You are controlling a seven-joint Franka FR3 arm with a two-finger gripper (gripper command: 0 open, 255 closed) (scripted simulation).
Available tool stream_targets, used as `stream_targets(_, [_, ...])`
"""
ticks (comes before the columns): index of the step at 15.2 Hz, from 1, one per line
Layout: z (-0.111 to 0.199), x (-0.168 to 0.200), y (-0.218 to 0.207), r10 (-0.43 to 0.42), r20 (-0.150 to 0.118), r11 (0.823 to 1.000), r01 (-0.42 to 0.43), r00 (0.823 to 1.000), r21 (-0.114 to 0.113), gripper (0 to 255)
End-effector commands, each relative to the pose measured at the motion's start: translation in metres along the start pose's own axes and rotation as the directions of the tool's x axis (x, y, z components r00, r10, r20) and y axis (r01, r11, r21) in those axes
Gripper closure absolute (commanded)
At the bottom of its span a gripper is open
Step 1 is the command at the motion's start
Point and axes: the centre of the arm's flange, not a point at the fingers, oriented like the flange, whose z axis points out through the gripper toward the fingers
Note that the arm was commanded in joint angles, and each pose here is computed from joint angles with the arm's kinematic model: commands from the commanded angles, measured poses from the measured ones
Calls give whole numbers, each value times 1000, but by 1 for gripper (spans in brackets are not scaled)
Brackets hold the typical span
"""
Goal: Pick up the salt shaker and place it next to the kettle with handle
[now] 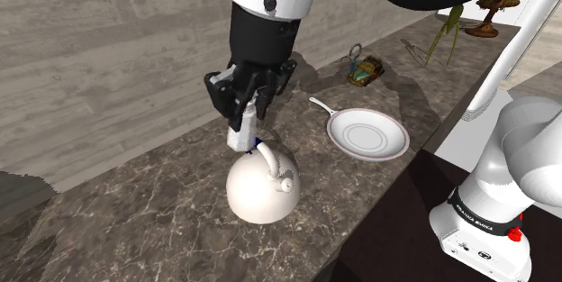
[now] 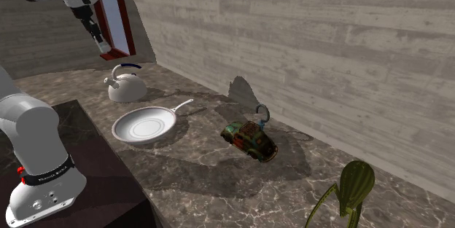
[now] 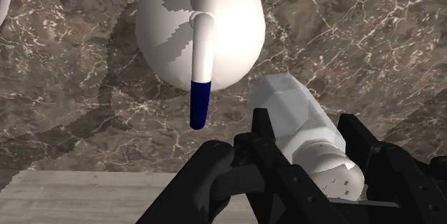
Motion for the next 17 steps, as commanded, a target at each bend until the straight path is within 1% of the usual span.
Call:
stream_targets(1, [0,-2,-27,2,0,1000,-2,1000,1,255])
stream_targets(5, [5,-8,-79,2,0,1000,-2,1000,1,255])
stream_targets(6, [6,-8,-85,2,0,1000,-2,1000,1,255])
stream_targets(17, [62,-22,-78,2,0,1000,-2,1000,1,255])
